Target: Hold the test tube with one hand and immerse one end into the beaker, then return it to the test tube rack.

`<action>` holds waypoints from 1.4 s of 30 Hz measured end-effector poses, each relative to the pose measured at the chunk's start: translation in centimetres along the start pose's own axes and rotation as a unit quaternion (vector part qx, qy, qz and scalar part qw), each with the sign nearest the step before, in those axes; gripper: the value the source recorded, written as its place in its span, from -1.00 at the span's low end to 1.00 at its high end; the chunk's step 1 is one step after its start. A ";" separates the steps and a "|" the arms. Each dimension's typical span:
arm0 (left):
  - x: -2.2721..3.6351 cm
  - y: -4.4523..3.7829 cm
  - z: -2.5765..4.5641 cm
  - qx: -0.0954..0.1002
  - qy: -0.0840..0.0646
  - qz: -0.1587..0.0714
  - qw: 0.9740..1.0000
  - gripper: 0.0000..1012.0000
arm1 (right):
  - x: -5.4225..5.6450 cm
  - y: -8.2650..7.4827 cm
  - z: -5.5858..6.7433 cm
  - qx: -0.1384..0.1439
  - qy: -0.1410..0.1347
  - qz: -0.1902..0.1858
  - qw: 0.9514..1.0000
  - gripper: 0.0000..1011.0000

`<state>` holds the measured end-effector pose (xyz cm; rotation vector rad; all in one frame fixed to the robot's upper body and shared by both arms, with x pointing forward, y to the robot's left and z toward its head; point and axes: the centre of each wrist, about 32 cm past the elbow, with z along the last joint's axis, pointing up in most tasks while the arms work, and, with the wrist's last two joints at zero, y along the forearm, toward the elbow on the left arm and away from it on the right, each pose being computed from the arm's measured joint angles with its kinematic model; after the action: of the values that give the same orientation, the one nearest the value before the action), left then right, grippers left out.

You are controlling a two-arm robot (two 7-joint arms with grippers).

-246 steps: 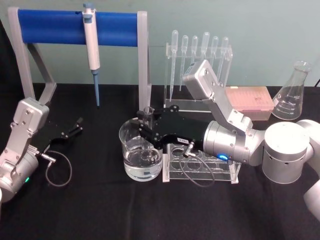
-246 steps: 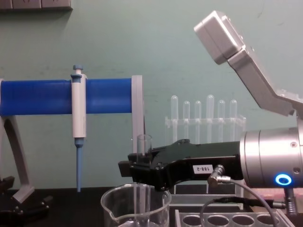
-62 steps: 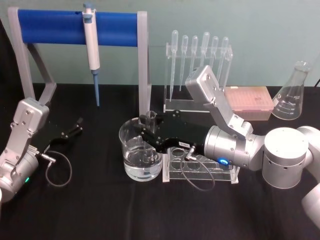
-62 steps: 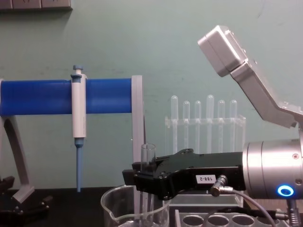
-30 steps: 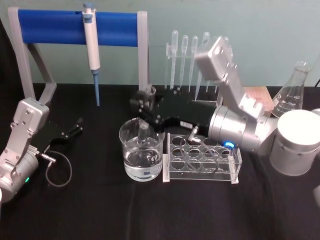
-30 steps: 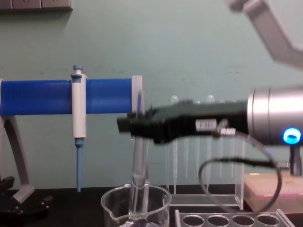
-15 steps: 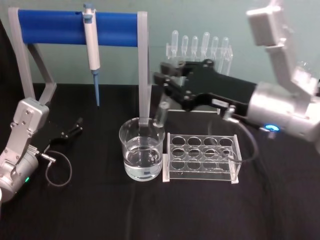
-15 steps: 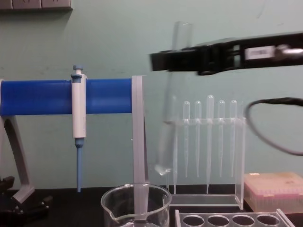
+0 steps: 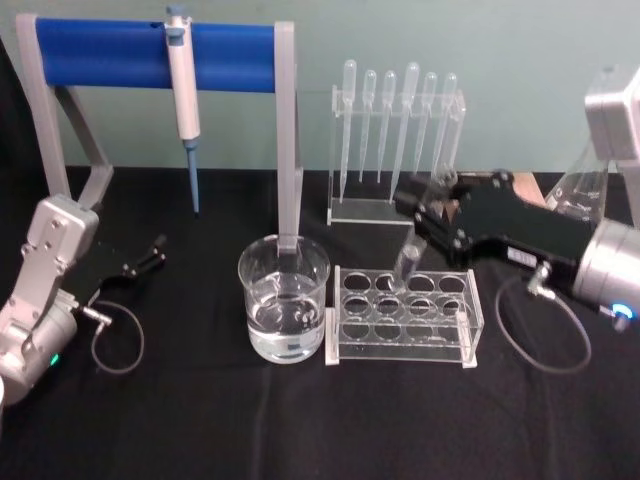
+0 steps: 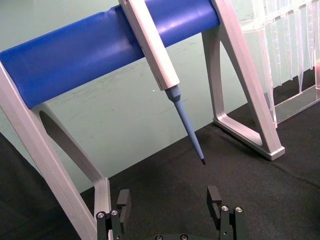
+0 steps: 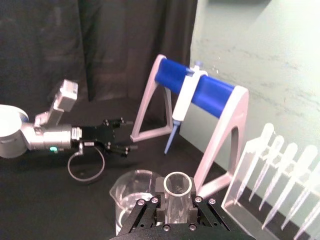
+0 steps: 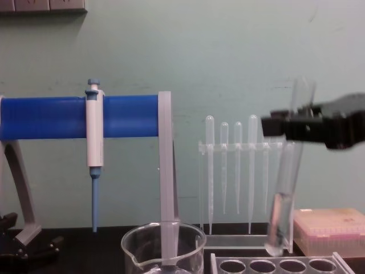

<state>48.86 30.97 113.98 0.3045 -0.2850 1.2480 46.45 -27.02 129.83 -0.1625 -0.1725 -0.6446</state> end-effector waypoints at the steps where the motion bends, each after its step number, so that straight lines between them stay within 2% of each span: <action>1: 0.00 0.00 0.00 0.000 0.000 0.000 1.000 0.98 | 0.0 -0.1 -0.3 -0.001 0.001 -0.001 1.000 -0.56; 6: 0.00 0.00 0.00 0.000 0.000 0.000 1.000 0.98 | -0.1 -0.3 -1.6 -0.007 0.005 -0.002 1.000 -0.56; 11: 0.00 0.00 0.00 0.000 0.000 0.000 1.000 0.98 | -0.1 -0.1 -2.4 -0.010 0.010 -0.003 1.000 -0.56; 31: 0.00 0.00 0.00 0.000 0.000 0.000 1.000 0.98 | 0.0 1.7 -3.8 -0.014 0.011 -0.003 1.000 -0.56; 42: 0.00 0.00 0.00 0.000 0.000 0.000 1.000 0.98 | 0.0 2.0 -4.8 -0.023 0.020 -0.002 1.000 -0.56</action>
<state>48.86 30.97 113.98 0.3044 -0.2851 1.2479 48.15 -26.44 125.01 -0.1928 -0.1208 -0.6558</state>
